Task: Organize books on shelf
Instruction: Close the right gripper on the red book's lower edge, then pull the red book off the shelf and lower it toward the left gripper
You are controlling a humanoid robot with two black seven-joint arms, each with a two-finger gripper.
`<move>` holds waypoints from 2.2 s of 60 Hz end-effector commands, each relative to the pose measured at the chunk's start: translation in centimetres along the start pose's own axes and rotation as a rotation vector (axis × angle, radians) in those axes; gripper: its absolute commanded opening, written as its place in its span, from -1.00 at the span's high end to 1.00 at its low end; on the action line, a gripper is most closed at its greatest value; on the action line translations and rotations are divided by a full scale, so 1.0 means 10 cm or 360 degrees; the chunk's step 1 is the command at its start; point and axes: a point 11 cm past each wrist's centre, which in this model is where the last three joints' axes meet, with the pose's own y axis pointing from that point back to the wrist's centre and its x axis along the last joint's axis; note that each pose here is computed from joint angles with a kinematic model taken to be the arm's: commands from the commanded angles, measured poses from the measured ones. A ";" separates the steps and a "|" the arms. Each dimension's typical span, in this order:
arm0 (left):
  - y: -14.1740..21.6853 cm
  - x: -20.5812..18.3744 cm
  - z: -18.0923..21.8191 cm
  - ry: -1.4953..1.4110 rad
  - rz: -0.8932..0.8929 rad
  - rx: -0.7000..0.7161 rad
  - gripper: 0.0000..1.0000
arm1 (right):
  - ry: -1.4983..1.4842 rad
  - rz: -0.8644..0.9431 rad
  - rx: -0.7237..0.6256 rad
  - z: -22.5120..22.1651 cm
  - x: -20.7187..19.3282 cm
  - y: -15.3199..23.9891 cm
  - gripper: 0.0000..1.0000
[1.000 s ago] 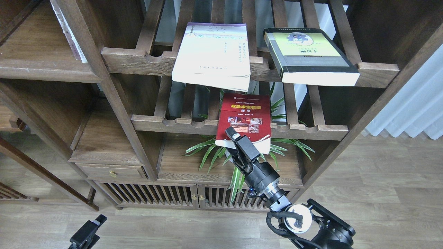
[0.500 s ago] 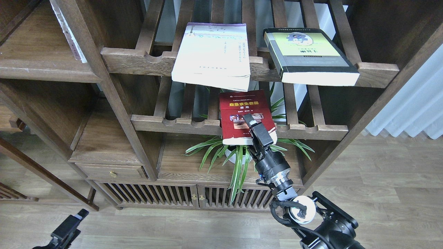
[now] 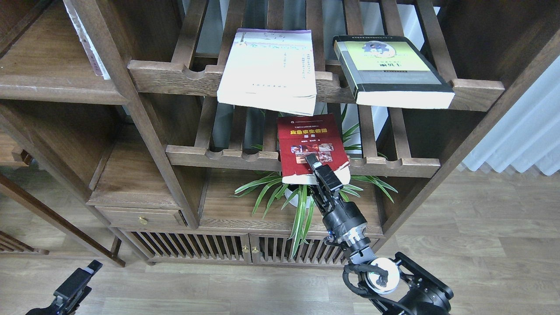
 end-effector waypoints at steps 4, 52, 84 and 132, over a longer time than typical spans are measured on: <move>0.00 -0.03 0.10 0.0003 -0.0016 -0.0037 -1.00 | -0.0005 0.0009 -0.0015 0.03 0.02 0.02 0.86; -0.16 -0.24 -0.08 -0.0021 -0.0113 0.0063 -1.00 | -0.0082 0.0075 -0.0282 0.52 0.14 0.33 0.90; -0.31 -0.83 -0.64 0.0363 -0.0421 0.0207 -1.00 | -0.0235 0.0147 -0.0685 1.27 0.18 0.88 0.91; -0.53 -1.15 -1.49 0.0544 -0.0522 0.0442 -0.96 | -0.0296 0.0215 -0.0917 1.64 0.24 1.22 0.90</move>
